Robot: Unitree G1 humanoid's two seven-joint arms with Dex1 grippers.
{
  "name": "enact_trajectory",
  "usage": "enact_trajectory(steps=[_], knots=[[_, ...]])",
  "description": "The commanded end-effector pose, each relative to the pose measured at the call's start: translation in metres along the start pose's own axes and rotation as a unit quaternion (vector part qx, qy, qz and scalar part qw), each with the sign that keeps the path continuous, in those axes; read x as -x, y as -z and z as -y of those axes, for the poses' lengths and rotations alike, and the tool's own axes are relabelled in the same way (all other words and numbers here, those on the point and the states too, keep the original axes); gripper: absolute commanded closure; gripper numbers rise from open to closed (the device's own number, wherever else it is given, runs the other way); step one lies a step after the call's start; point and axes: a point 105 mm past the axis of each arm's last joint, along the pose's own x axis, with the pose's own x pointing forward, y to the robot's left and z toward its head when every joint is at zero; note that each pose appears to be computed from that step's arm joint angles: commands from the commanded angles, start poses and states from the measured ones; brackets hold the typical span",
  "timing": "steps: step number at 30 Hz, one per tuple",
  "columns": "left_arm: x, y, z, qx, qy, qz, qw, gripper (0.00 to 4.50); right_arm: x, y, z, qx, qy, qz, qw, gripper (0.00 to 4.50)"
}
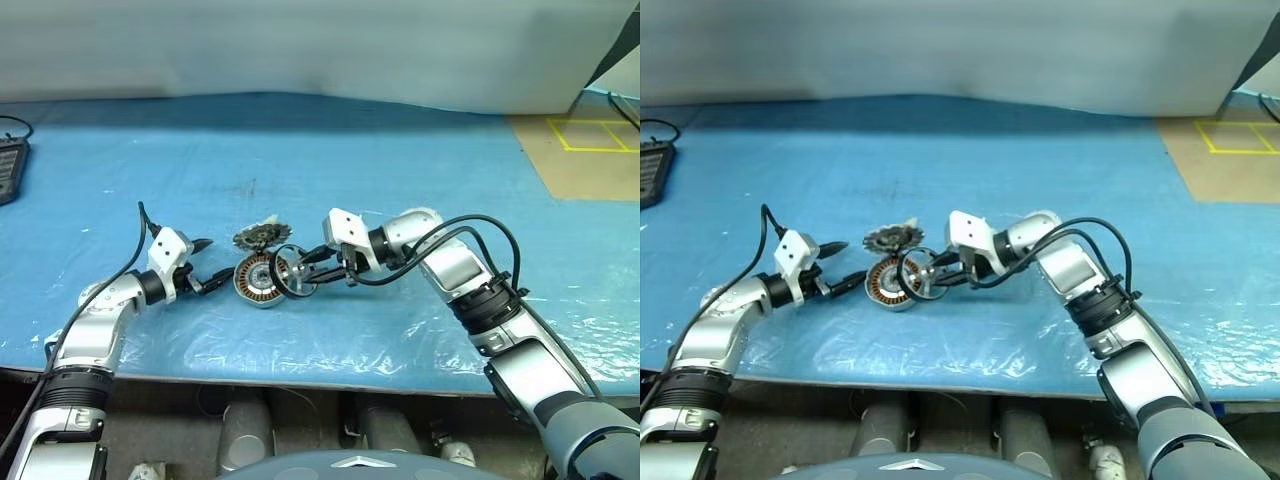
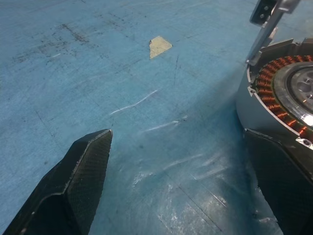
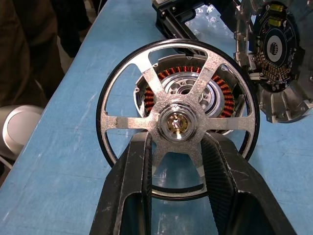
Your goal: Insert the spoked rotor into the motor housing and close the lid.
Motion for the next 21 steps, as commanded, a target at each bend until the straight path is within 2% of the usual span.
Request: enact_trajectory(steps=[1, 5, 10, 21], knots=[[0.0, -0.013, -0.002, -0.018, -0.005, 0.02, 1.0, 0.0, -0.001, -0.017, 0.007, 0.033, 0.006, 0.01, 0.999, 3.38], [0.001, -0.013, -0.002, -0.017, -0.006, 0.02, 1.0, 0.0, -0.015, -0.027, 0.011, 0.04, 0.006, 0.023, 0.999, 3.38], [0.002, -0.015, -0.002, -0.017, -0.012, 0.022, 1.0, 0.0, -0.032, -0.024, 0.022, 0.033, 0.025, 0.014, 0.999, 3.38], [0.006, -0.015, -0.004, -0.018, -0.021, 0.019, 0.999, 0.0, -0.039, -0.017, 0.024, 0.034, 0.021, -0.001, 0.999, 3.38]])
